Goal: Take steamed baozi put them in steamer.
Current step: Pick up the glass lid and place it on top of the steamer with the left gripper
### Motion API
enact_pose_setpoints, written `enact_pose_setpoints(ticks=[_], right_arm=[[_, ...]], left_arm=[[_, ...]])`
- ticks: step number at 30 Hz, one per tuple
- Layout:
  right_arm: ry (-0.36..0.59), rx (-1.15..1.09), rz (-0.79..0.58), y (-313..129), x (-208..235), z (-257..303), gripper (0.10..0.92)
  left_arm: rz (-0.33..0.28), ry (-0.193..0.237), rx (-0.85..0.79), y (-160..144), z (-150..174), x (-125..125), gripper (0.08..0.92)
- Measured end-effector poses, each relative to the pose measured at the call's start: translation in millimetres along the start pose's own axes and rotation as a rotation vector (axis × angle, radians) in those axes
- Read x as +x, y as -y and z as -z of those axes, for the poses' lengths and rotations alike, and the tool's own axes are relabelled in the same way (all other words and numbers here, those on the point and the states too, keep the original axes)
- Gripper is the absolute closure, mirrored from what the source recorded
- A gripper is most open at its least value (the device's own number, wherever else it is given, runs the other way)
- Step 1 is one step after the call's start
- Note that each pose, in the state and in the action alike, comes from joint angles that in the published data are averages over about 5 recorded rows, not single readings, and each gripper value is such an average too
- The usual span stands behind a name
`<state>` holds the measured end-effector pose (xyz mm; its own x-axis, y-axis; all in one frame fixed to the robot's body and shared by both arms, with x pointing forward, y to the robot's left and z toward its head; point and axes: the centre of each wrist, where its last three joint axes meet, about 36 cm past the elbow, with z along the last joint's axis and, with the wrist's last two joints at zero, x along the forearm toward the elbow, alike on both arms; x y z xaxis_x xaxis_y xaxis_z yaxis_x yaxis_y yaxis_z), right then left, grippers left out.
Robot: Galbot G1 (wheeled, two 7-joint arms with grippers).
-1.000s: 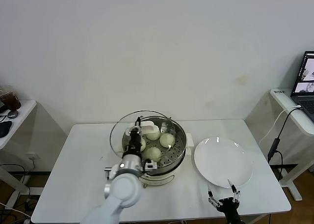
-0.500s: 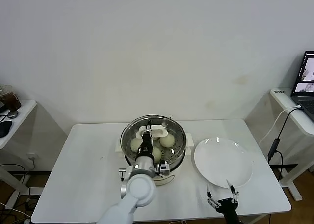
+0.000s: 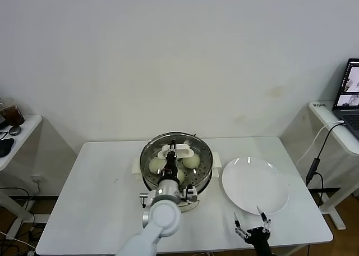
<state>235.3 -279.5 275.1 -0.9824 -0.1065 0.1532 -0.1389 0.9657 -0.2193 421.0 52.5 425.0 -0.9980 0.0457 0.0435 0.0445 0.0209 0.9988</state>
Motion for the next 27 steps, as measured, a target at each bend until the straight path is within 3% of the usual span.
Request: enact_pose_setpoints(ticks=[13,20,27], right_arm=[[0.000,0.001,0.006,-2,0,-2,0.200],[0.000,0.003,0.005,-1,0,-1,0.200],[-0.001,0.004,0.008,-2,0,-1,0.200]], left_arm=[[-0.009,0.000,0.017,2,3,1,0.820],[0.005,-0.001,0.042,-1,-2,9,0.642],[0.021,0.033,0.127,-8,-14,36,0.443]])
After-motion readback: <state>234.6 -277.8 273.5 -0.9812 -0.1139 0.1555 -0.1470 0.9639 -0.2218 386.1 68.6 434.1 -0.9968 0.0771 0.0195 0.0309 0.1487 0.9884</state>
